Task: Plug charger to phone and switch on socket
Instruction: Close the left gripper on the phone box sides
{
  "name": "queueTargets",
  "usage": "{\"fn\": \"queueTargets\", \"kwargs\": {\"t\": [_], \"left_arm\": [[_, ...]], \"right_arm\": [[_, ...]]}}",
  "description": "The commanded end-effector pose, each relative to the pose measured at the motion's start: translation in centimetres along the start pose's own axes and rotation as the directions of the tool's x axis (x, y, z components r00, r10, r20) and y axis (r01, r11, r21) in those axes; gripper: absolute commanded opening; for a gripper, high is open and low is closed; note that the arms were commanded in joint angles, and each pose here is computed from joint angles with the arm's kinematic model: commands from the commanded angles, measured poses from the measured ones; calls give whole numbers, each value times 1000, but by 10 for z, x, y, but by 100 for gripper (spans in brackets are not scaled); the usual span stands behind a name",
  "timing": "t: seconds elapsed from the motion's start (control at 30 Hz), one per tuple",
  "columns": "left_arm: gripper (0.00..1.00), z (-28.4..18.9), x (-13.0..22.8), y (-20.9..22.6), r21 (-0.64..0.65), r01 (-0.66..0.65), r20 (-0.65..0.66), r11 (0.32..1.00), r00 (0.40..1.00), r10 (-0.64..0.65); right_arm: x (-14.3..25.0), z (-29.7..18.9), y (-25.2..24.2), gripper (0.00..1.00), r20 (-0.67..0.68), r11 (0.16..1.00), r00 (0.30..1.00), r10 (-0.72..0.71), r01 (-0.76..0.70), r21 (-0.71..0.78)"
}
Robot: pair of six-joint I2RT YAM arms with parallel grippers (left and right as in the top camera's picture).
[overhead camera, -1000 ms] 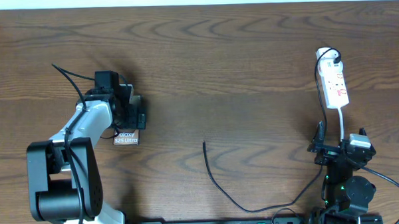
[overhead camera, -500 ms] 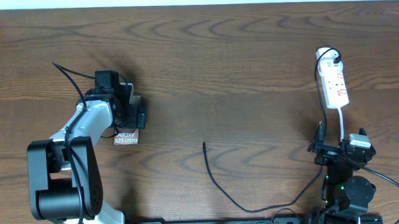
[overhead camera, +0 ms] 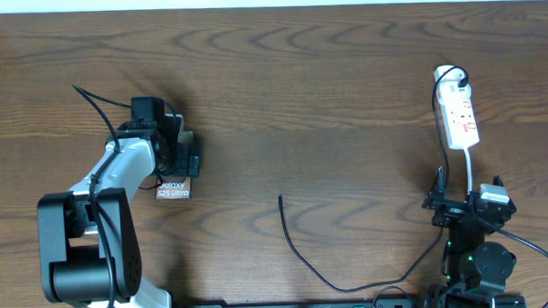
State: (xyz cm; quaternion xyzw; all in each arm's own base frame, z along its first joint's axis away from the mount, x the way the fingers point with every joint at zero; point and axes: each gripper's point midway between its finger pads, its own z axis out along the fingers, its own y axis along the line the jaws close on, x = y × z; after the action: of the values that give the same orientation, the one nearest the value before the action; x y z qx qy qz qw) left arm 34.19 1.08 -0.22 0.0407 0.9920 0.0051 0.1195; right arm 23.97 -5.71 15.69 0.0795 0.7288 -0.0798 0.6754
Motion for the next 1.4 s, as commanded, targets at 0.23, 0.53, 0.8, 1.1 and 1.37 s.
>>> {"fn": "queueTargets", "kwargs": {"t": [0.23,0.53,0.8,1.1,1.37], "left_arm": [[98,10,10,6,-41,-14,-48,999,999,12],[99,10,13,6,-38,-3,-59,999,998,0],[99,10,14,-3,12,0,-61,1000,998,1],[99,10,15,-6,29,1,-61,1000,998,1],[99,10,16,1,-10,-1,-65,1000,998,1]], "right_arm": [[0,0,-2,99,0,1000,1000,10,-10,11],[0,0,-2,99,0,1000,1000,10,-10,11],[0,0,-2,99,0,1000,1000,10,-10,11],[0,0,-2,99,0,1000,1000,10,-10,11],[0,0,-2,99,0,1000,1000,10,-10,11]]}}
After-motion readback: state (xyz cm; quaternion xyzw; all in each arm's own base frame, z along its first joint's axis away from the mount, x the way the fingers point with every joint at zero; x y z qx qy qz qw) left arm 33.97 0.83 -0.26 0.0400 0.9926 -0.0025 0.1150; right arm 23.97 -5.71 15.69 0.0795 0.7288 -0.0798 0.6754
